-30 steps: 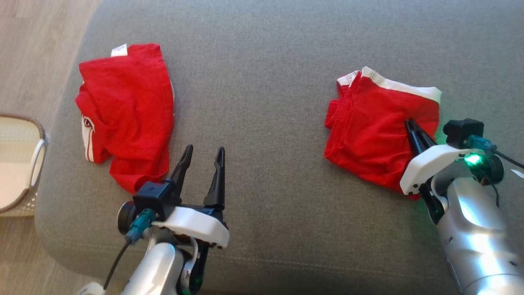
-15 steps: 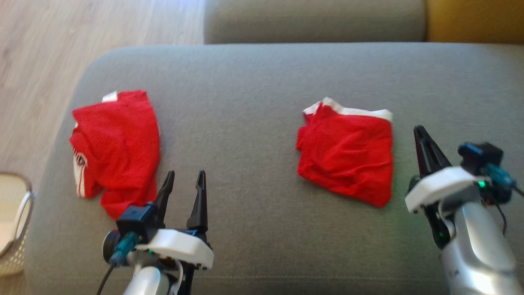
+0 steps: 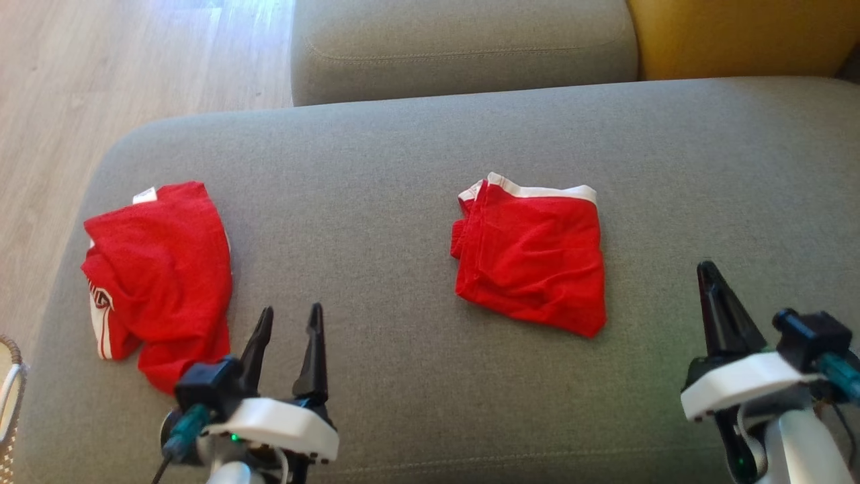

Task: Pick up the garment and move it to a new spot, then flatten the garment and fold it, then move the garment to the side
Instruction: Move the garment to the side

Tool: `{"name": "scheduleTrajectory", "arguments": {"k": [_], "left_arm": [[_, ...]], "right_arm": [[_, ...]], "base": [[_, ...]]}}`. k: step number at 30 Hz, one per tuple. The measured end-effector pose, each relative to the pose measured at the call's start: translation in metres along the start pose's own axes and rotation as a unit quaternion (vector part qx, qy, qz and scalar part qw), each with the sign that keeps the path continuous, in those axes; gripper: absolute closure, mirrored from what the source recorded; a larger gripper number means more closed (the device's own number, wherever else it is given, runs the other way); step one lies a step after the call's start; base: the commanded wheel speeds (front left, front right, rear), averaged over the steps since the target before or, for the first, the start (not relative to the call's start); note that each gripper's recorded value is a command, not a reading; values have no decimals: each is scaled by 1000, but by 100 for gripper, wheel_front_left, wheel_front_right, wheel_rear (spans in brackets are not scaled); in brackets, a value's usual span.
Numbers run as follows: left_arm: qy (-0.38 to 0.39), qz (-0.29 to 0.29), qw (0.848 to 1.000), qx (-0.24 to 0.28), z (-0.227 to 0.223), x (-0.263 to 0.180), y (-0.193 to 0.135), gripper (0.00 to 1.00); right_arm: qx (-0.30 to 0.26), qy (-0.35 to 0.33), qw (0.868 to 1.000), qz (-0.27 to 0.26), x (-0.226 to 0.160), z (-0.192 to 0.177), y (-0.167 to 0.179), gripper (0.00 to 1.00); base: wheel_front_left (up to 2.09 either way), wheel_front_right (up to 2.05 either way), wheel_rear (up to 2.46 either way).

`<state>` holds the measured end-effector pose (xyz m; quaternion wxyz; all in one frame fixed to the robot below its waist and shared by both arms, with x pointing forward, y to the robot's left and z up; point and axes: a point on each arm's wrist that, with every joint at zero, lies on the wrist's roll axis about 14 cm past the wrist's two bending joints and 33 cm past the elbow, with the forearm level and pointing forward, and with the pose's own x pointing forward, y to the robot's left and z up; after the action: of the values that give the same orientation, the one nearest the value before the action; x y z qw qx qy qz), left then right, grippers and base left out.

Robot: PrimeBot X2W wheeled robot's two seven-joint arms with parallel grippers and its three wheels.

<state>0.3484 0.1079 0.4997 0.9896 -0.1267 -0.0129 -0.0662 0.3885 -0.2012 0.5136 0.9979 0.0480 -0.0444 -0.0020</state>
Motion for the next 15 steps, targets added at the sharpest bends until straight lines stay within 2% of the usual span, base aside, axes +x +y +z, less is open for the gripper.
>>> {"name": "scheduleTrajectory", "arguments": {"k": [2,3,5,15], "left_arm": [[6,9,1000,-16,-3,-3,4,0],[9,11,1000,-12,-6,-4,5,0],[12,12,1000,-10,-7,-5,6,0],[13,10,1000,-1,-8,-6,6,0]], "right_arm": [[0,2,1000,-4,-5,-2,-2,100],[7,4,1000,-7,-6,-3,-4,0],[22,2,1000,-12,-7,-2,-5,0],[23,9,1000,-1,-9,-6,2,0]], "base": [[0,0,0],[0,0,0],[0,0,0],[0,0,0]]}}
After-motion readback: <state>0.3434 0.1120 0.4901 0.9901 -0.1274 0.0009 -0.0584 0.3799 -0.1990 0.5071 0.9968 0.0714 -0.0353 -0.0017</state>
